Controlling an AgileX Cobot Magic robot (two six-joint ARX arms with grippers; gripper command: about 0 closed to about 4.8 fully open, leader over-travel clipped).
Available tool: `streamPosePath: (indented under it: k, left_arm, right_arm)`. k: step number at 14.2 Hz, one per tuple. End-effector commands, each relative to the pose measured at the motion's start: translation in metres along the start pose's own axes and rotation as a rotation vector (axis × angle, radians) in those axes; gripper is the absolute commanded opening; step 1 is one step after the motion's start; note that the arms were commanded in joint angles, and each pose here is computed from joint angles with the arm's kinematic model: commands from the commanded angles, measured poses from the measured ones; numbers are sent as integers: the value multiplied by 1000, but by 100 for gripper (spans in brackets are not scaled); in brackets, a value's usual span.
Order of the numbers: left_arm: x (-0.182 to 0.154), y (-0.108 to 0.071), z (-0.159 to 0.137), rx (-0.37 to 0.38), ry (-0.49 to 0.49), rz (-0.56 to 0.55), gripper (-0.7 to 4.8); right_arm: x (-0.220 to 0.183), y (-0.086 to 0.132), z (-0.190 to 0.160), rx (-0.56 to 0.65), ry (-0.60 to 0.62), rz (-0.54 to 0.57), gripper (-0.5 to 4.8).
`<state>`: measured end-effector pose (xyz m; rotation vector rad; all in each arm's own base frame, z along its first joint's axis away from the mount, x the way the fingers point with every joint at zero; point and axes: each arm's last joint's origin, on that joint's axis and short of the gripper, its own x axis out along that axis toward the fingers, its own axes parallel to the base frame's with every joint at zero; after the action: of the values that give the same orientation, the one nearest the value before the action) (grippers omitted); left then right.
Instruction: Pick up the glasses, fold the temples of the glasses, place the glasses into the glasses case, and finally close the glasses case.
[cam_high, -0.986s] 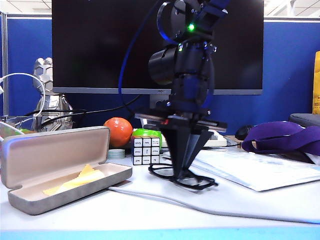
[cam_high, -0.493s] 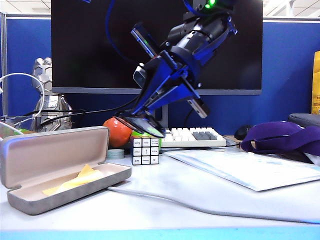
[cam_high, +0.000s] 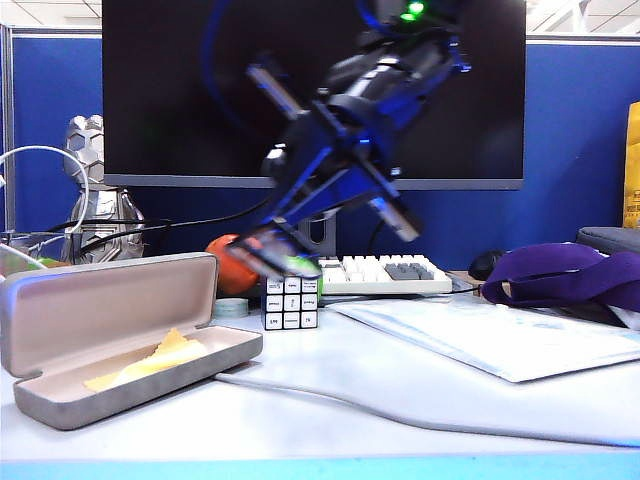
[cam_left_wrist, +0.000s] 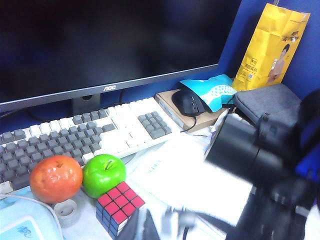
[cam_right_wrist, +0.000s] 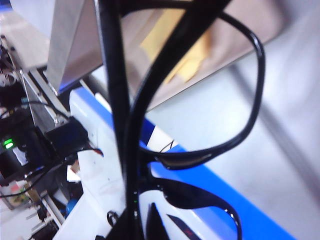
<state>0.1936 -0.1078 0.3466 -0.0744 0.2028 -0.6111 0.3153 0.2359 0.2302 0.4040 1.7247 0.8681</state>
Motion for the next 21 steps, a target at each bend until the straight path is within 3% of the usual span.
streamPosePath:
  k: [1,5,8,12,16,19,21]
  left_arm:
    - [-1,1,2,-2,-16,47,-5]
    - [-1,3,-3,6,30,96,-5]
    - [-3,9,-16,68,162,285,-5]
    - [5,12,-29,77,277,295,-5]
    - [19,14,-41,72,352,264,-5]
    - [40,14,-55,96,424,101,-6]
    - [52,15,-60,91,422,74,-5]
  right_arm:
    - [20,10,2,1,26,24,0]
    - [57,10,8,59,69,5,0]
    - [55,7,14,94,-18,-78,-1]
    - [44,-5,23,118,-122,-189,-1]
    - [37,-9,21,112,-84,-168,-1]
    - [35,-9,7,48,17,-204,-1]
    - [29,-10,2,33,45,-219,-1]
